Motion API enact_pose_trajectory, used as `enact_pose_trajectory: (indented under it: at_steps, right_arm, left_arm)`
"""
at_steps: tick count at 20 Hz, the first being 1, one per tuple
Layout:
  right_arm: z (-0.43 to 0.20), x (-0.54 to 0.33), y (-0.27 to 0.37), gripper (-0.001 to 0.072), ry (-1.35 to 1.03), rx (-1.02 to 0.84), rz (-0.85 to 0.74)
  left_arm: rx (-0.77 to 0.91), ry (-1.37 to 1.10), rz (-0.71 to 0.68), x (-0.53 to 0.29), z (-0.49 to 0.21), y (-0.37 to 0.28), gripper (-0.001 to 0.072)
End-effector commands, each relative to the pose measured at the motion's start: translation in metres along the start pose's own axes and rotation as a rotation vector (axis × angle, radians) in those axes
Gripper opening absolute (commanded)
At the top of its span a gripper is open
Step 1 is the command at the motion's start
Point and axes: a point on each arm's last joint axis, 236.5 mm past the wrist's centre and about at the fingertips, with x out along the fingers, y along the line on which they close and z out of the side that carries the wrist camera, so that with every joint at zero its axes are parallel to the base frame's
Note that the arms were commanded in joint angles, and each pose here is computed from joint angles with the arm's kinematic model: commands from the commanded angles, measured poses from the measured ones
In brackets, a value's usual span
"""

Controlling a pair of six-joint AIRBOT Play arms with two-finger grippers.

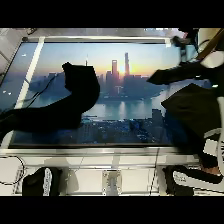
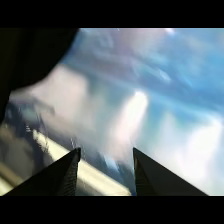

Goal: Fold the clothes and pants, and hang the long-sleeved shirts on hangers.

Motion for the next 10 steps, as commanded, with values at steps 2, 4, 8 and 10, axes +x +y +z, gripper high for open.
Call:
enact_pose_trajectory:
  at_steps: [2,4,8,10]
  right_arm:
    - [0.019,0.110,0.041,0.0453,-0.086,0.197,0.120]
    - [-0.002,0.167,0.063,0.0508,0.014,0.372,0.276]
    - [-0.020,0.250,0.103,0.0524,0.104,0.552,0.477]
    - [-0.036,0.278,0.120,0.0523,0.181,0.558,0.505]
  left_arm:
    - [0.022,0.044,0.217,-0.020,-0.006,0.063,0.0015]
    - [0.021,0.052,0.218,-0.018,0.001,0.063,0.0015]
    - [-0.029,0.118,-0.003,-0.003,-0.005,0.010,0.0015]
    - [-0.048,0.169,-0.228,0.000,-0.011,-0.044,0.0016]
